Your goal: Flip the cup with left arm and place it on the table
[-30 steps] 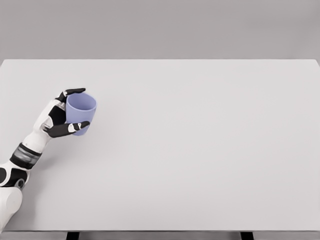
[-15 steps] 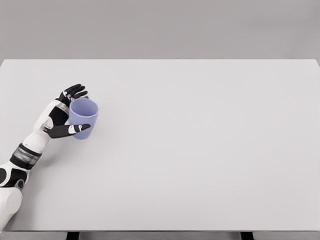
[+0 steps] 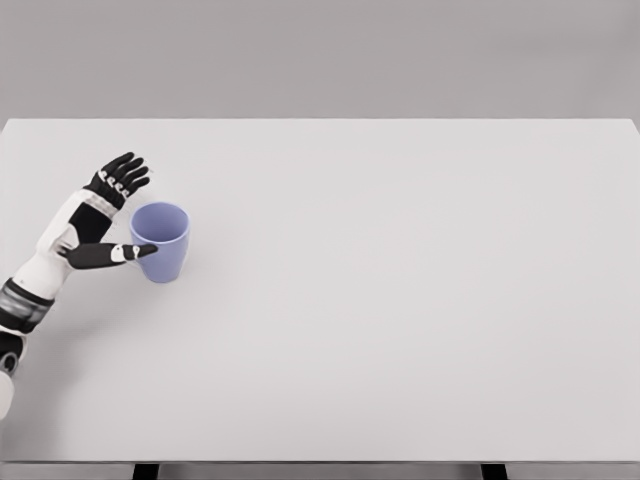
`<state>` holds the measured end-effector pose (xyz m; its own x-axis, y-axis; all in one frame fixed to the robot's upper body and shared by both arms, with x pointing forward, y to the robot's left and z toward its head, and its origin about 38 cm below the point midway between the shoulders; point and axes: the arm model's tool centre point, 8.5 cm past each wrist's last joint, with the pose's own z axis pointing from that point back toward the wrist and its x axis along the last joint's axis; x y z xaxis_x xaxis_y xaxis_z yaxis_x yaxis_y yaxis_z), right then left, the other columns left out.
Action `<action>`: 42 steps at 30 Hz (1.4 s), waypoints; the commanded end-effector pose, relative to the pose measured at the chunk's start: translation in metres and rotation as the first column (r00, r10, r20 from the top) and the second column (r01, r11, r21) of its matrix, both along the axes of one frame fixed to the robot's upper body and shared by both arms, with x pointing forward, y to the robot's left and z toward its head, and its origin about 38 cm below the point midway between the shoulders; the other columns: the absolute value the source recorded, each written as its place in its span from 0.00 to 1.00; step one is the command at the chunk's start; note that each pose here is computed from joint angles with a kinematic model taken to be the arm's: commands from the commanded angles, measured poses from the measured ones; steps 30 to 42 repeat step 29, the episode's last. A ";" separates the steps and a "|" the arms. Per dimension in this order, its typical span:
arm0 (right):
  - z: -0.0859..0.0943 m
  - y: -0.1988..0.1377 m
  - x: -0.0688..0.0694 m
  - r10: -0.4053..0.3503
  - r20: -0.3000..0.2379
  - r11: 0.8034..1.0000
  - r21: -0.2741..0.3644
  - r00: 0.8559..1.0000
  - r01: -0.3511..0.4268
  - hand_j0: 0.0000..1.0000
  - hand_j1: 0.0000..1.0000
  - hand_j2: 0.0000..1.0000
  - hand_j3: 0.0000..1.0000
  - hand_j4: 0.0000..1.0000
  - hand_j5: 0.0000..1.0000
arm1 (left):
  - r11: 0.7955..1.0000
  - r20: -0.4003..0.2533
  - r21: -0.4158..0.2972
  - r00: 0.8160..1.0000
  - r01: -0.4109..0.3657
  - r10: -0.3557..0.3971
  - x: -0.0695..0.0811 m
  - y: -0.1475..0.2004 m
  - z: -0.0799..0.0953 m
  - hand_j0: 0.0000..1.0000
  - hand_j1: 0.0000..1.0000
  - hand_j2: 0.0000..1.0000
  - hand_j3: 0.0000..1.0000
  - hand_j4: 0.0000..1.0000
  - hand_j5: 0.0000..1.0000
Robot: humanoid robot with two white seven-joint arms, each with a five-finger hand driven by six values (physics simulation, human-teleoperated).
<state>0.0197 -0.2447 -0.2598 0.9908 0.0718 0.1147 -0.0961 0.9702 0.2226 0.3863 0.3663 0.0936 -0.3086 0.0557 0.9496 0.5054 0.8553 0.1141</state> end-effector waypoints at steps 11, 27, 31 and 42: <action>0.000 0.000 0.000 0.000 0.000 1.000 0.000 1.000 0.000 1.00 1.00 1.00 1.00 1.00 1.00 | 0.710 0.056 0.696 0.979 0.103 -0.197 -0.006 0.051 0.085 1.00 1.00 1.00 1.00 1.00 1.00; 0.000 0.000 0.000 0.000 0.000 1.000 0.000 1.000 0.000 1.00 1.00 1.00 1.00 1.00 1.00 | 0.682 0.080 0.729 0.980 0.066 -0.180 -0.005 0.067 0.107 1.00 1.00 1.00 1.00 1.00 1.00; 0.000 0.000 0.000 0.000 0.000 1.000 0.000 1.000 0.000 1.00 1.00 1.00 1.00 1.00 1.00 | 0.682 0.081 0.729 0.980 0.065 -0.179 -0.005 0.067 0.107 1.00 1.00 1.00 1.00 1.00 1.00; 0.000 0.000 0.000 0.000 0.000 1.000 0.000 1.000 0.000 1.00 1.00 1.00 1.00 1.00 1.00 | 0.682 0.081 0.729 0.980 0.065 -0.179 -0.005 0.067 0.107 1.00 1.00 1.00 1.00 1.00 1.00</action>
